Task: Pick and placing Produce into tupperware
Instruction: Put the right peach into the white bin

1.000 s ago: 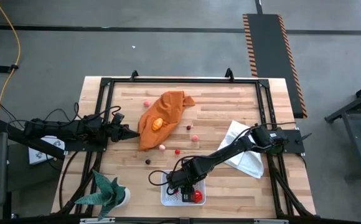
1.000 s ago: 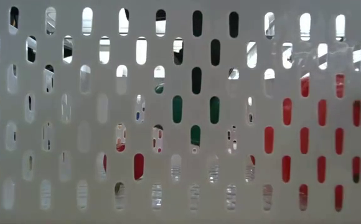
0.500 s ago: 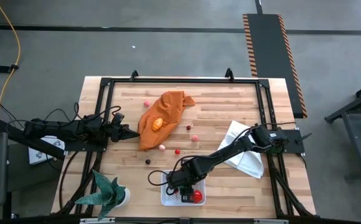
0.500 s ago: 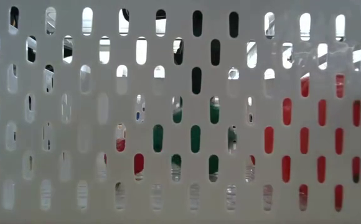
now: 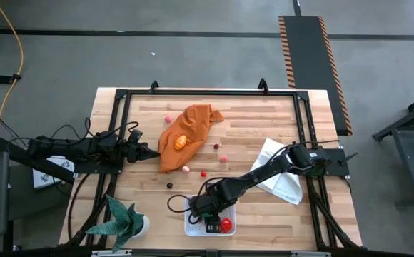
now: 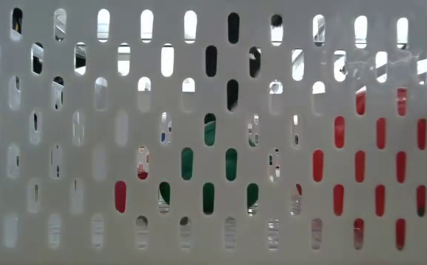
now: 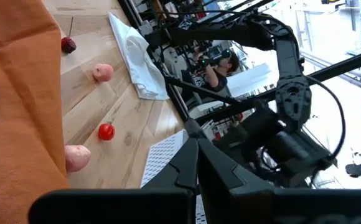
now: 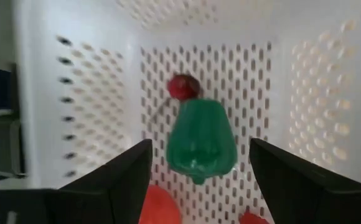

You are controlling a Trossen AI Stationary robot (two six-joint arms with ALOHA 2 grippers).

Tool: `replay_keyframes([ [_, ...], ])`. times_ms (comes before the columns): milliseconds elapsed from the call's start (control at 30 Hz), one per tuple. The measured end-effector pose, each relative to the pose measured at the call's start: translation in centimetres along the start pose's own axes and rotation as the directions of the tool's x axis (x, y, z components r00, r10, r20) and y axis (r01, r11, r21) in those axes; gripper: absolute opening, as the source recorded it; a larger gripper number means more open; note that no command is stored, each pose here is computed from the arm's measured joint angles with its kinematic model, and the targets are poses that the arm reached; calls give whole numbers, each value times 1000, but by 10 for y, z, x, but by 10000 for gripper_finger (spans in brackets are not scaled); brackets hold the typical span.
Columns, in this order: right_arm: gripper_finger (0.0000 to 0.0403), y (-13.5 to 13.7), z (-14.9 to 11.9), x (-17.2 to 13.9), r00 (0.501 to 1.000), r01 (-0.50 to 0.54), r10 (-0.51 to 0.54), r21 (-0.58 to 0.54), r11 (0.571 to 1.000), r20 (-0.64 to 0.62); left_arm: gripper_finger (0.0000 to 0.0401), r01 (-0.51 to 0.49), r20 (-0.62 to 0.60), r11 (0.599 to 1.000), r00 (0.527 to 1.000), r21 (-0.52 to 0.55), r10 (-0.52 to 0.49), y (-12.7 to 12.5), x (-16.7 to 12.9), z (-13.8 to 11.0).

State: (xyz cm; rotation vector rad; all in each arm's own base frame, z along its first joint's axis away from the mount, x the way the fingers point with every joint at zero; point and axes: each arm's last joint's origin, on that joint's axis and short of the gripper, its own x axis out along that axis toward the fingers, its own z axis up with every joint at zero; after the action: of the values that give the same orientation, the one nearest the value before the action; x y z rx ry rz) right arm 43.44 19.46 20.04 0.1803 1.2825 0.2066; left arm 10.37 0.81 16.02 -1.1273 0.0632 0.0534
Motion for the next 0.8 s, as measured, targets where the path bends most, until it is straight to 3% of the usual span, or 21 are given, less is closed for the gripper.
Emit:
replay_keyframes([
  [467, 259, 2, 16, -67, 999, 22, -23, -57, 998, -26, 1, 0, 0, 1000, 1000, 0, 0, 0, 0, 0],
  [633, 253, 8, 24, -94, 999, 12, -8, -70, 997, 53, 1, 0, 0, 1000, 1000, 0, 0, 0, 0, 0],
  [800, 219, 9, 24, -112, 992, 11, -1, -82, 997, 123, 1, 0, 0, 1000, 1000, 0, 0, 0, 0, 0],
])
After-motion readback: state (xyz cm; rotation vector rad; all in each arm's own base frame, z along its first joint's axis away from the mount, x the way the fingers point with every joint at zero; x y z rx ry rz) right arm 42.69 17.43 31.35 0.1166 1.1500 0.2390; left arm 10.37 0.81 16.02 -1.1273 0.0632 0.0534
